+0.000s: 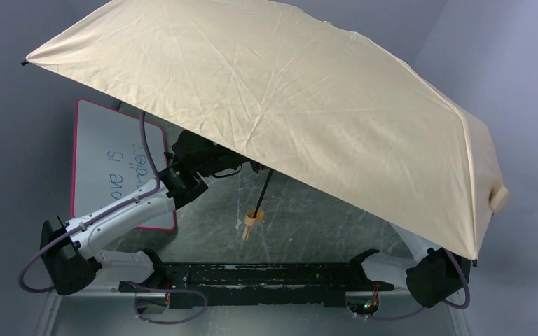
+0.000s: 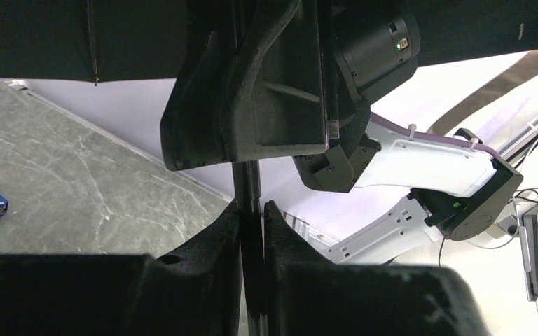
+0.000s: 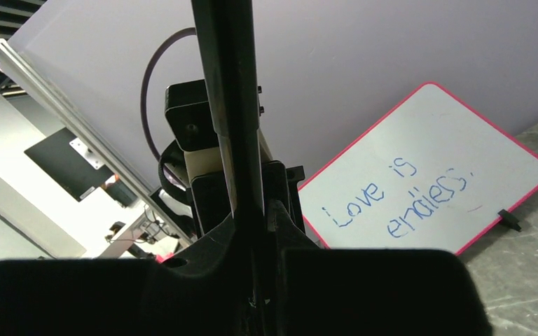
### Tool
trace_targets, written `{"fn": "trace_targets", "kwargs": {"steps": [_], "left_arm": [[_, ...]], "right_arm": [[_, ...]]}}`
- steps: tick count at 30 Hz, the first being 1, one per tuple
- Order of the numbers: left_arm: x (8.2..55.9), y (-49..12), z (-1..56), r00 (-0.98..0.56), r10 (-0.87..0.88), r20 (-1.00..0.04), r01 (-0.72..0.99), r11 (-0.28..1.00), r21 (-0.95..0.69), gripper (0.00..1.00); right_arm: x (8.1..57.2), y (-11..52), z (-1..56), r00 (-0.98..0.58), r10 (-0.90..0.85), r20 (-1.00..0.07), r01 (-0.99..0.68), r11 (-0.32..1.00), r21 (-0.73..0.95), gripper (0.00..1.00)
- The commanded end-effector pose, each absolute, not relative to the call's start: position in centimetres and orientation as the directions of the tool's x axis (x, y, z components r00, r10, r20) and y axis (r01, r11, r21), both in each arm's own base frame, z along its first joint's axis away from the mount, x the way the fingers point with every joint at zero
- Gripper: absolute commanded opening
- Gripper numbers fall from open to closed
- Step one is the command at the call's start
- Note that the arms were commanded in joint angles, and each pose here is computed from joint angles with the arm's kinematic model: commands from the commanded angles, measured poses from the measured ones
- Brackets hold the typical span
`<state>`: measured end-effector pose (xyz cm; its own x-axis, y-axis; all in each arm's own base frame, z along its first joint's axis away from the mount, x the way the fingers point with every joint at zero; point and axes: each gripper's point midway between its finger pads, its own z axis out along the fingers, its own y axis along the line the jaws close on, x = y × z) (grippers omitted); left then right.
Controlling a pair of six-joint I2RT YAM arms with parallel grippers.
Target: Put away the umbrella
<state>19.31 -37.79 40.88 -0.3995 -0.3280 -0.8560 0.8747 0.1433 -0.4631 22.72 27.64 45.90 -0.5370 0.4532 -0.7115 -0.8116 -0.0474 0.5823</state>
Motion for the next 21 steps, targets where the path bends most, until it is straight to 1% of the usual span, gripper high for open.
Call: {"fn": "trace_targets", "kwargs": {"steps": [1,3,7,9,11,14,17,21], "left_arm": [[18.8,-37.4,43.9,-0.332,-0.38,-0.863,0.908,0.118,-0.401,0.05],[19.0,-37.2,44.2,-0.331,-0.387,-0.861,0.904,0.13,-0.407,0.05],[19.6,-36.6,44.6,-0.318,-0.401,-0.859,0.893,0.179,-0.414,0.05],[19.9,-36.2,44.7,-0.31,-0.407,-0.859,0.886,0.204,-0.416,0.05],[20.1,-35.8,44.9,-0.298,-0.416,-0.859,0.88,0.229,-0.416,0.05],[20.6,-35.1,45.0,-0.284,-0.432,-0.856,0.867,0.266,-0.422,0.05],[21.0,-34.4,45.1,-0.274,-0.451,-0.849,0.85,0.299,-0.433,0.05],[21.5,-33.6,45.0,-0.259,-0.471,-0.843,0.829,0.34,-0.445,0.05]], "right_arm": [[21.5,27.5,47.1,-0.524,0.457,-0.719,-0.829,-0.078,0.554,0.04],[21.8,27.5,46.9,-0.517,0.458,-0.723,-0.829,-0.058,0.556,0.12],[22.5,27.4,46.5,-0.492,0.467,-0.735,-0.832,-0.004,0.555,0.38],[23.0,27.3,46.2,-0.48,0.477,-0.736,-0.829,0.028,0.559,0.48],[23.5,27.1,45.8,-0.471,0.494,-0.731,-0.819,0.063,0.57,0.56],[24.3,26.6,45.2,-0.455,0.524,-0.72,-0.802,0.111,0.587,0.63],[25.1,26.2,44.4,-0.436,0.552,-0.711,-0.782,0.158,0.602,0.65],[26.0,25.7,43.4,-0.416,0.573,-0.706,-0.756,0.213,0.618,0.66]]}}
